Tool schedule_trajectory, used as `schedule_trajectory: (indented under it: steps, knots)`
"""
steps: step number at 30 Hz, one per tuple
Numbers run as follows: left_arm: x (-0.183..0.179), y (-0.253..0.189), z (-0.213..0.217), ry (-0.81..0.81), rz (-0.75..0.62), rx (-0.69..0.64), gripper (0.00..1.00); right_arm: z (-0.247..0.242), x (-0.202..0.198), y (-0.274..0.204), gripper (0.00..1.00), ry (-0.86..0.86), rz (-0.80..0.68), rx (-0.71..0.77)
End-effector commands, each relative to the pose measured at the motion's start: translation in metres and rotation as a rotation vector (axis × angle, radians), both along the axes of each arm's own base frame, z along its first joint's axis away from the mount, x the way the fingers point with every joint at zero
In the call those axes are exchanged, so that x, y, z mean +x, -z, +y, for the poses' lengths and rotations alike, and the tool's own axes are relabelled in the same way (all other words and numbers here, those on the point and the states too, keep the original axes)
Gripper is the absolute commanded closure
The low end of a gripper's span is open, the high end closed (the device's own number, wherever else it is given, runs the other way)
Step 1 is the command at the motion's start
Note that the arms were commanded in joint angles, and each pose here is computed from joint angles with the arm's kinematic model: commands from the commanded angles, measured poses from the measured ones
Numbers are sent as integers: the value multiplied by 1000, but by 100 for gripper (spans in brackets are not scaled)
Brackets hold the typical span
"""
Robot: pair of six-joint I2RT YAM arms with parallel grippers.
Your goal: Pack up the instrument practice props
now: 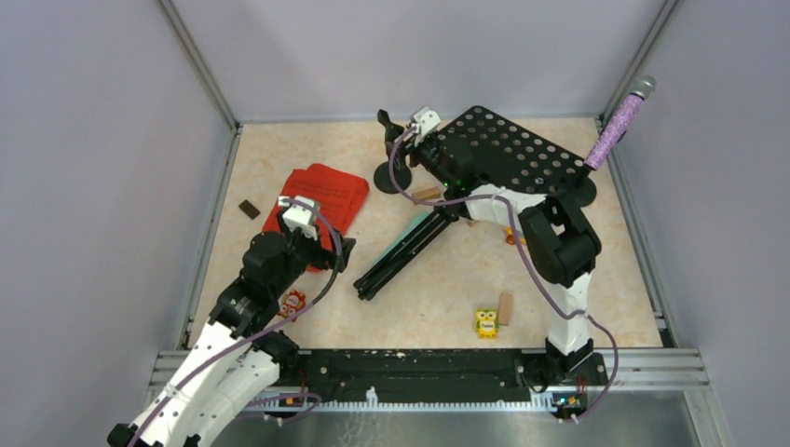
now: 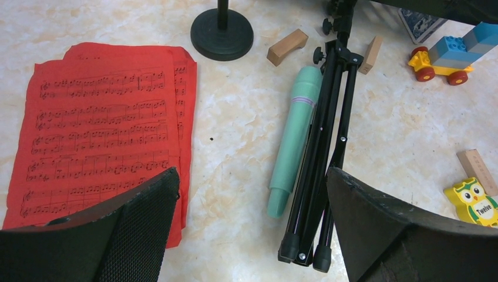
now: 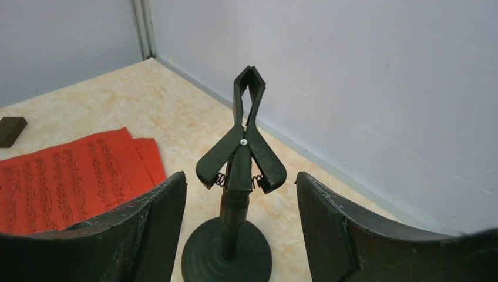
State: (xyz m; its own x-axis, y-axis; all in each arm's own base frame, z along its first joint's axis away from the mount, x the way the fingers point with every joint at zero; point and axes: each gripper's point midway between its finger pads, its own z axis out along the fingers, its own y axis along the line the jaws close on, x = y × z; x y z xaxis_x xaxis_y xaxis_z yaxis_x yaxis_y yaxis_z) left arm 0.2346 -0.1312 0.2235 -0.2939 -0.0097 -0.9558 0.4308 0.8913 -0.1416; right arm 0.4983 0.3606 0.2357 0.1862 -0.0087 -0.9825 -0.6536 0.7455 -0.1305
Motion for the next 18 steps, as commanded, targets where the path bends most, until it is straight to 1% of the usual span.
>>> schedule_trajectory:
  steps: [1, 4, 7, 10, 12, 13, 16, 18]
  knots:
    - [5, -5, -4, 15, -29, -1, 1, -10, -22, -57, 32, -6, -71, 47]
    - [6, -4, -4, 9, -22, 0, 1, -25, -30, -64, 29, 34, -28, 35]
    - [7, -1, -5, 5, -3, -3, 1, -48, -42, -59, 29, 116, 109, 24]
    - [11, 2, 0, -30, 20, 18, 1, -88, -60, -50, 28, 276, 294, 47]
    - [11, 5, 1, -36, 37, 26, 1, -115, -77, -34, 22, 377, 397, 23]
    - [11, 6, 0, -35, 45, 28, 1, -127, -86, -27, 20, 412, 439, 0]
    - [11, 7, -2, -22, 56, 24, 1, -168, -117, -10, 18, 537, 568, -78]
    - [10, 8, -4, -19, 63, 18, 1, -195, -131, -11, 18, 625, 612, -94]
